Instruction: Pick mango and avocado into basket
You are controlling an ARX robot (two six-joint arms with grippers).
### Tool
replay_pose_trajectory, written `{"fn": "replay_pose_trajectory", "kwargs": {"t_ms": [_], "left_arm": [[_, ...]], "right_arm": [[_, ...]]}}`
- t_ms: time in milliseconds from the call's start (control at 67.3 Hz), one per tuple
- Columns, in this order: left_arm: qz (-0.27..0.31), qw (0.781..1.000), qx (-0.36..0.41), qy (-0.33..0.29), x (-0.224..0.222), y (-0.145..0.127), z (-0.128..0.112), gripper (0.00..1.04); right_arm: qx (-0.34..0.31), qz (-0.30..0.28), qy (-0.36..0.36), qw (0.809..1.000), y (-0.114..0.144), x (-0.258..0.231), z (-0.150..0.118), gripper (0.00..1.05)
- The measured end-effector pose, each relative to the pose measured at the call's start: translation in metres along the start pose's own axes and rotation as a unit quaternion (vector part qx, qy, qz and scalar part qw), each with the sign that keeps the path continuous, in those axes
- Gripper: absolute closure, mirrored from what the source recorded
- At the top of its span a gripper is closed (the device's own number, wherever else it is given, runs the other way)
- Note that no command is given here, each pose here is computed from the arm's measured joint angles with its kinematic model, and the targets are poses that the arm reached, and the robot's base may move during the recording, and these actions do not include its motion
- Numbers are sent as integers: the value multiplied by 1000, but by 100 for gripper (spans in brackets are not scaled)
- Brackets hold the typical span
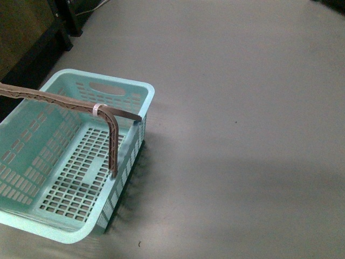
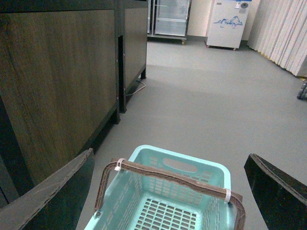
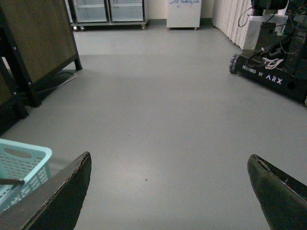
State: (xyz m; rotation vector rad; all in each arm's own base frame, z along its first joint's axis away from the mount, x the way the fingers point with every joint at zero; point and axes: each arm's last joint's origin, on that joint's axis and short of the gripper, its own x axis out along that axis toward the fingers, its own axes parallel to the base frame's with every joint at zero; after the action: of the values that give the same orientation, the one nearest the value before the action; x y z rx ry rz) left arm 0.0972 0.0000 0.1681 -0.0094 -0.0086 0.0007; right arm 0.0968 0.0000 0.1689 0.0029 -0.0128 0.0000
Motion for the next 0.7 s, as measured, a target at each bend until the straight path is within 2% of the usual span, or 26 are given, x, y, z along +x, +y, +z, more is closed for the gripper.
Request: {"fn": "replay_pose_trajectory", "kwargs": {"t_ms": [357, 386, 431, 476, 535, 609, 698], "left_arm": [[-2, 1000, 0, 1, 0, 0, 0, 8], [-28, 999, -21, 35, 0, 0, -1, 8], [-73, 981, -106, 148, 1, -1, 1, 8], [-87, 946, -220, 224, 4, -2, 2, 8], [-69, 914, -324, 232, 15, 3, 9, 8], [-37, 895, -382, 227, 29, 11, 11, 8], [19, 861, -453, 232, 53, 27, 1, 8]], "right_arm": [[0, 0, 0, 1000, 0, 0, 0, 9], [0, 0, 0, 1000, 0, 0, 0, 9], [0, 0, 0, 1000, 0, 0, 0, 9], [0, 0, 0, 1000, 0, 0, 0, 9], [0, 0, 0, 1000, 0, 0, 0, 9], [0, 0, 0, 1000, 0, 0, 0, 9], [0, 0, 0, 1000, 0, 0, 0, 9]]}}
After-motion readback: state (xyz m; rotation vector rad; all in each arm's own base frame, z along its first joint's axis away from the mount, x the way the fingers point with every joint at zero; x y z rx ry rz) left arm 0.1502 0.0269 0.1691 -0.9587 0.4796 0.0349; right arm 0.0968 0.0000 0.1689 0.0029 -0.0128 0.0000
